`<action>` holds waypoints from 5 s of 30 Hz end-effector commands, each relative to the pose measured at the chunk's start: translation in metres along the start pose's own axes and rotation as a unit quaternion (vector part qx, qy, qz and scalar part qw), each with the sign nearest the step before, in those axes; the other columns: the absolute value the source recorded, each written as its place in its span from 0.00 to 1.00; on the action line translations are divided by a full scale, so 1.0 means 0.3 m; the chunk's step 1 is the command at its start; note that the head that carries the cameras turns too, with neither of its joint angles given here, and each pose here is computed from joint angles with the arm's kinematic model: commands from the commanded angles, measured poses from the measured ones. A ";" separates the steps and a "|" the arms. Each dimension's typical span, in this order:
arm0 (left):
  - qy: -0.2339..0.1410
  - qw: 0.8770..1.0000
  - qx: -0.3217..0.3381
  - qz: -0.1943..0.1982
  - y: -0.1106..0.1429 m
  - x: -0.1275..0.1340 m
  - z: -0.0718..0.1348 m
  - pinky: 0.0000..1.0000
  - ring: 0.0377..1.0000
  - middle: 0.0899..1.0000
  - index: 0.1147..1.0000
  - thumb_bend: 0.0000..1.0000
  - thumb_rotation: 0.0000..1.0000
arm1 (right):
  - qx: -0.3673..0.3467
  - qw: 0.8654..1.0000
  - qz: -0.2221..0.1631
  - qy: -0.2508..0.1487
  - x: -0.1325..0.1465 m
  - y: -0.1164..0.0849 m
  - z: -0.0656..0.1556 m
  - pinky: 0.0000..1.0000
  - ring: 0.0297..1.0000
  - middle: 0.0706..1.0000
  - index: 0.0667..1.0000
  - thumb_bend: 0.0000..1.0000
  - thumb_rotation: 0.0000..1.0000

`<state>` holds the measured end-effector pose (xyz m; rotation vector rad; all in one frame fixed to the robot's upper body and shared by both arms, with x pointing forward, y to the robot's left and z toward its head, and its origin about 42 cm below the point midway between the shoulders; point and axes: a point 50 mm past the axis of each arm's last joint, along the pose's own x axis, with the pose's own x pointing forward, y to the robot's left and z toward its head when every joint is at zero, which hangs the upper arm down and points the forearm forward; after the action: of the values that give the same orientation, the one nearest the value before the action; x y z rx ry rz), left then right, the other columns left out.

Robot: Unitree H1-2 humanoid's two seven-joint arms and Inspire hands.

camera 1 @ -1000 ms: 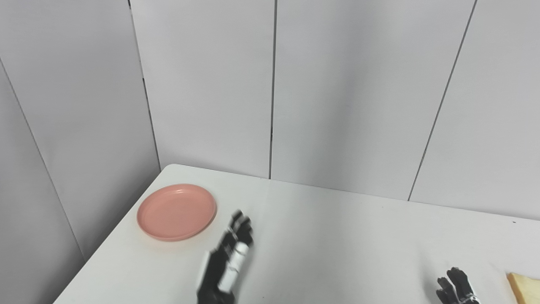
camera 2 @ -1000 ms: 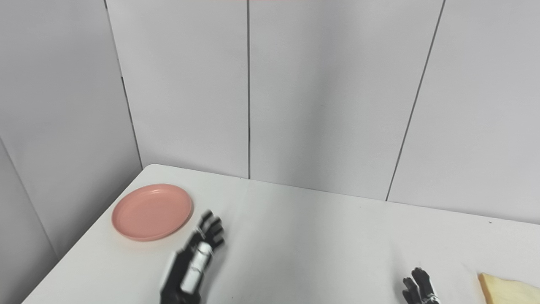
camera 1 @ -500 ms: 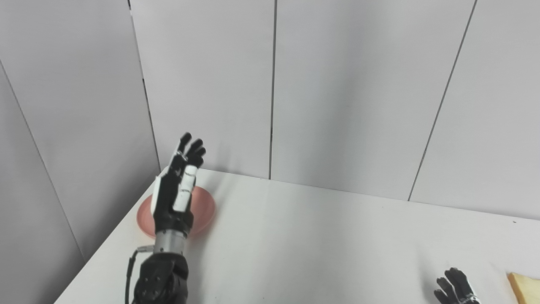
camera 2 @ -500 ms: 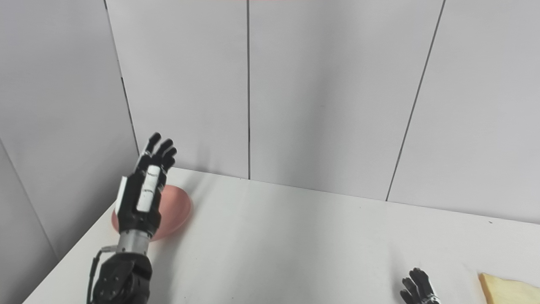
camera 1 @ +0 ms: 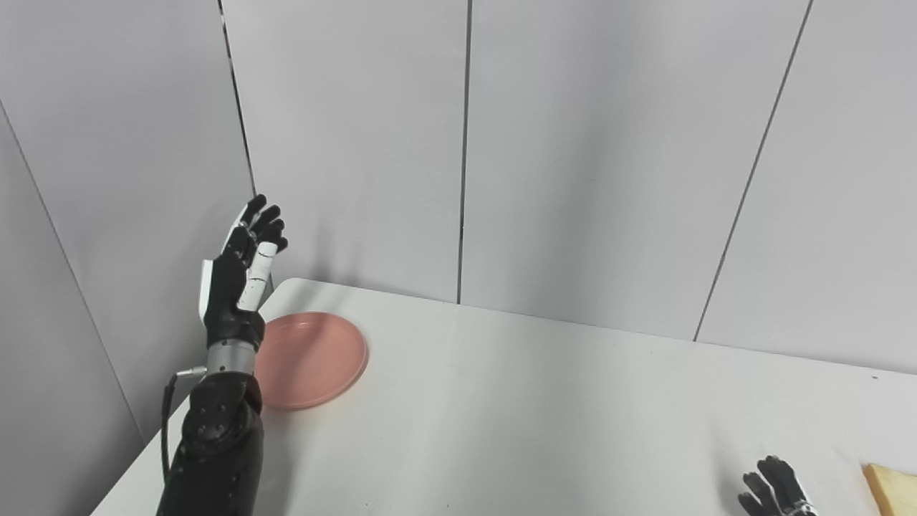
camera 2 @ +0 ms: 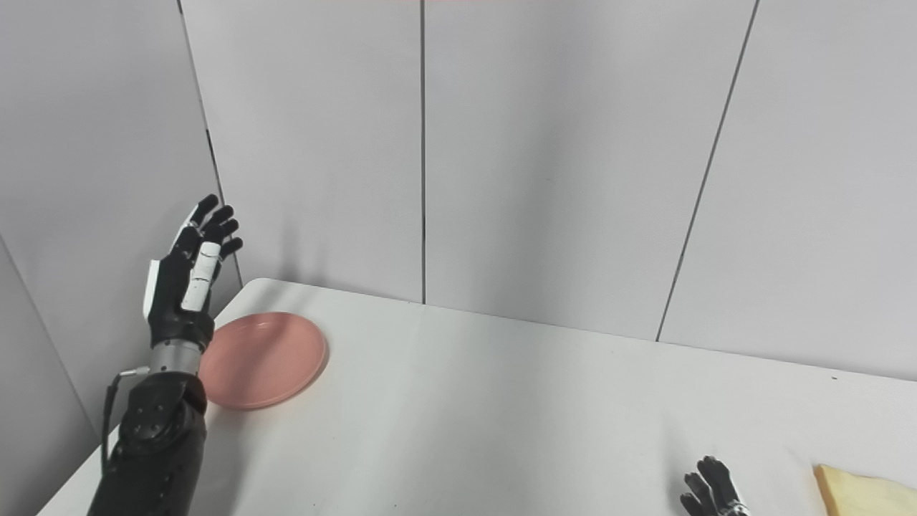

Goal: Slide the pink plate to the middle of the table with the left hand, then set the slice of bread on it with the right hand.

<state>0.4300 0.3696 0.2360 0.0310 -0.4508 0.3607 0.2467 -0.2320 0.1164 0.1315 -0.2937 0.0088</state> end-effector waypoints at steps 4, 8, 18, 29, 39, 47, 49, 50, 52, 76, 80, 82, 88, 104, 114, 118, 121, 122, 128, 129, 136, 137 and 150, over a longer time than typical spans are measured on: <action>-0.054 0.998 0.014 -0.015 0.048 0.133 0.056 0.79 0.83 0.83 0.80 0.92 0.68 | -0.014 0.996 -0.020 0.081 -0.107 -0.063 -0.107 0.89 0.89 0.91 0.88 0.90 1.00; -0.041 0.999 0.005 -0.025 0.098 0.182 0.020 0.80 0.84 0.83 0.78 0.94 0.62 | -0.017 0.996 -0.020 0.081 -0.110 -0.062 -0.104 0.87 0.89 0.91 0.87 0.91 1.00; 0.001 1.000 -0.001 0.003 0.187 0.221 -0.063 0.76 0.81 0.81 0.79 0.91 0.63 | -0.020 0.996 -0.020 0.082 -0.112 -0.056 -0.104 0.88 0.88 0.90 0.86 0.91 1.00; 0.060 0.997 -0.026 0.045 0.203 0.190 -0.156 0.76 0.79 0.80 0.80 0.87 0.58 | -0.024 0.996 -0.023 0.084 -0.116 -0.050 -0.101 0.86 0.87 0.89 0.85 0.92 1.00; 0.105 0.991 -0.051 0.066 0.185 0.157 -0.225 0.78 0.83 0.85 0.82 0.82 0.62 | -0.024 0.996 -0.025 0.082 -0.123 -0.049 -0.093 0.82 0.85 0.89 0.84 0.92 0.99; 0.128 0.989 -0.040 0.064 0.192 0.139 -0.253 0.78 0.82 0.83 0.82 0.82 0.61 | -0.024 0.996 -0.024 0.085 -0.127 -0.049 -0.090 0.82 0.85 0.88 0.84 0.92 0.98; 0.133 0.988 -0.039 0.067 0.194 0.130 -0.262 0.78 0.82 0.82 0.82 0.82 0.59 | -0.026 0.996 -0.023 0.085 -0.128 -0.049 -0.088 0.82 0.85 0.88 0.84 0.91 0.98; 0.135 0.988 -0.037 0.069 0.195 0.126 -0.266 0.77 0.81 0.81 0.82 0.82 0.58 | -0.027 0.996 -0.023 0.085 -0.128 -0.050 -0.087 0.82 0.85 0.89 0.84 0.91 0.99; 0.142 0.987 -0.035 0.065 0.198 0.111 -0.278 0.77 0.80 0.82 0.82 0.81 0.58 | -0.027 0.996 -0.022 0.085 -0.129 -0.051 -0.086 0.83 0.85 0.89 0.84 0.90 0.99; 0.154 0.988 -0.006 -0.020 0.172 0.067 -0.308 0.72 0.79 0.82 0.80 0.90 0.55 | -0.028 0.996 -0.025 0.087 -0.133 -0.051 -0.082 0.83 0.85 0.89 0.85 0.90 0.97; 0.154 0.987 -0.012 -0.035 0.147 0.066 -0.310 0.71 0.78 0.81 0.81 0.91 0.54 | -0.027 0.996 -0.024 0.086 -0.131 -0.049 -0.082 0.82 0.84 0.89 0.85 0.89 0.97; 0.153 0.987 -0.028 -0.036 0.131 0.062 -0.315 0.72 0.79 0.82 0.80 0.91 0.52 | -0.027 0.996 -0.024 0.087 -0.131 -0.048 -0.082 0.82 0.85 0.90 0.86 0.89 0.98; 0.160 0.984 -0.049 -0.056 0.070 0.040 -0.335 0.70 0.75 0.77 0.82 0.94 0.52 | -0.029 0.995 -0.022 0.088 -0.131 -0.045 -0.079 0.83 0.85 0.90 0.86 0.87 0.98; 0.184 0.974 -0.079 -0.102 -0.123 -0.047 -0.393 0.71 0.80 0.82 0.82 0.91 0.54 | -0.022 0.995 -0.024 0.090 -0.133 -0.029 -0.073 0.84 0.85 0.90 0.87 0.85 0.97; 0.178 0.969 -0.085 -0.147 -0.268 -0.098 -0.394 0.72 0.82 0.81 0.79 0.90 0.55 | -0.021 0.995 -0.022 0.093 -0.135 -0.025 -0.068 0.84 0.86 0.89 0.85 0.84 0.97; 0.186 0.966 -0.085 -0.160 -0.320 -0.130 -0.400 0.70 0.82 0.80 0.78 0.92 0.57 | -0.016 0.995 -0.022 0.091 -0.134 -0.022 -0.069 0.84 0.85 0.89 0.85 0.83 0.96; 0.197 0.960 -0.091 -0.175 -0.373 -0.177 -0.410 0.71 0.83 0.82 0.78 0.92 0.58 | -0.018 0.995 -0.019 0.091 -0.134 -0.020 -0.068 0.85 0.86 0.90 0.85 0.83 0.97; 0.201 0.958 -0.094 -0.183 -0.391 -0.195 -0.414 0.71 0.83 0.82 0.78 0.92 0.59 | -0.019 0.995 -0.019 0.091 -0.135 -0.019 -0.067 0.85 0.86 0.90 0.85 0.83 0.97; 0.223 0.945 -0.125 -0.202 -0.486 -0.282 -0.430 0.69 0.82 0.83 0.80 0.90 0.58 | -0.021 0.995 -0.019 0.093 -0.136 -0.011 -0.069 0.83 0.85 0.89 0.85 0.83 0.96; 0.227 0.944 -0.130 -0.204 -0.508 -0.300 -0.433 0.69 0.81 0.83 0.80 0.89 0.58 | -0.020 0.995 -0.018 0.093 -0.136 -0.010 -0.071 0.83 0.85 0.89 0.85 0.83 0.96; 0.251 0.928 -0.167 -0.218 -0.628 -0.408 -0.445 0.73 0.84 0.84 0.81 0.90 0.59 | -0.021 0.995 -0.019 0.092 -0.133 0.006 -0.075 0.82 0.83 0.88 0.83 0.84 0.95; 0.253 0.927 -0.168 -0.222 -0.640 -0.421 -0.446 0.73 0.84 0.84 0.81 0.89 0.59 | -0.022 0.995 -0.020 0.091 -0.134 0.010 -0.074 0.82 0.83 0.87 0.83 0.83 0.95; 0.284 0.917 -0.181 -0.213 -0.662 -0.539 -0.475 0.74 0.83 0.83 0.81 0.85 0.60 | -0.026 0.996 -0.018 0.089 -0.129 0.103 -0.060 0.76 0.79 0.85 0.81 0.84 0.91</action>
<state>0.4717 0.1550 0.1126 -0.2671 -0.0864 -0.1901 0.2380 -0.2202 0.1184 0.0295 -0.2356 -0.0099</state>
